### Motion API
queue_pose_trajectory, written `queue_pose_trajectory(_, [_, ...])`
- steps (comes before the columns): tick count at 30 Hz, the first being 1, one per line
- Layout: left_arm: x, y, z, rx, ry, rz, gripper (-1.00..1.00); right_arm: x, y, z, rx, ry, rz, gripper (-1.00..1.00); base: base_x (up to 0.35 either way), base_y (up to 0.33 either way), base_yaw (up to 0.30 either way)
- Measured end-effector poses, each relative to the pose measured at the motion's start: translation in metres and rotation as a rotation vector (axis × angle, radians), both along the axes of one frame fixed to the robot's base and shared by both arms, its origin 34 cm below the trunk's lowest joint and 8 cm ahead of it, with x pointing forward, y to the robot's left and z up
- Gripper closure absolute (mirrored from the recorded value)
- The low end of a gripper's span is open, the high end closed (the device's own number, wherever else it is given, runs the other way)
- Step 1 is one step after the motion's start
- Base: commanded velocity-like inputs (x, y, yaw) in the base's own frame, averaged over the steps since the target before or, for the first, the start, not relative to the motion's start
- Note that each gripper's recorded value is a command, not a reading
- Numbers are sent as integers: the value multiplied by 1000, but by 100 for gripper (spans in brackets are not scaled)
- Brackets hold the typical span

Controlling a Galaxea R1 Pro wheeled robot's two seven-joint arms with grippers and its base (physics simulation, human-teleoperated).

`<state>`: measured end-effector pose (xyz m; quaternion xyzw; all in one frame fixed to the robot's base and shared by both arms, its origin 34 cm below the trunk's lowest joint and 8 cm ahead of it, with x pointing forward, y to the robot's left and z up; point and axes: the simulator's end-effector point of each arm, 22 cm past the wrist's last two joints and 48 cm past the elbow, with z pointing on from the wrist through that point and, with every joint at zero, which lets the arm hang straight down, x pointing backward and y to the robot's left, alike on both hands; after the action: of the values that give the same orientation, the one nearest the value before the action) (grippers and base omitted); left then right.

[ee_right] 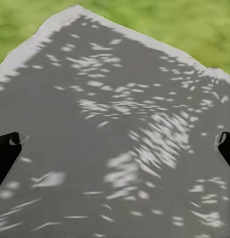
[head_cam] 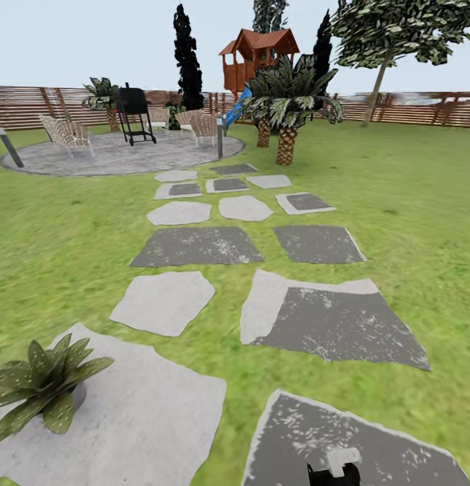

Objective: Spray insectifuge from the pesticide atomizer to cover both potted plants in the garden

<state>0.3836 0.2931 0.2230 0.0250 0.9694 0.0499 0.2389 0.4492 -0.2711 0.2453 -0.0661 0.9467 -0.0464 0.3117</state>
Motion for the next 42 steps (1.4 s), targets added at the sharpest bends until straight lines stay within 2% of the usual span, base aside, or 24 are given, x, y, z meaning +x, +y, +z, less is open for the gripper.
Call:
queue_pose_trajectory(11, [0, 0, 0, 0, 0, 0, 100, 1, -1, 1, -2, -4, 0, -100, 295, -180, 83])
queue_pose_trajectory(19, [0, -1, 0, -1, -1, 0, 100, 1, -1, 0, -2, -1, 1, -100, 335, -16, 19])
queue_pose_trajectory(42, [0, -1, 0, -2, 0, -1, 100, 1, -1, 0, -2, -1, 3, -100, 339, 0, 268])
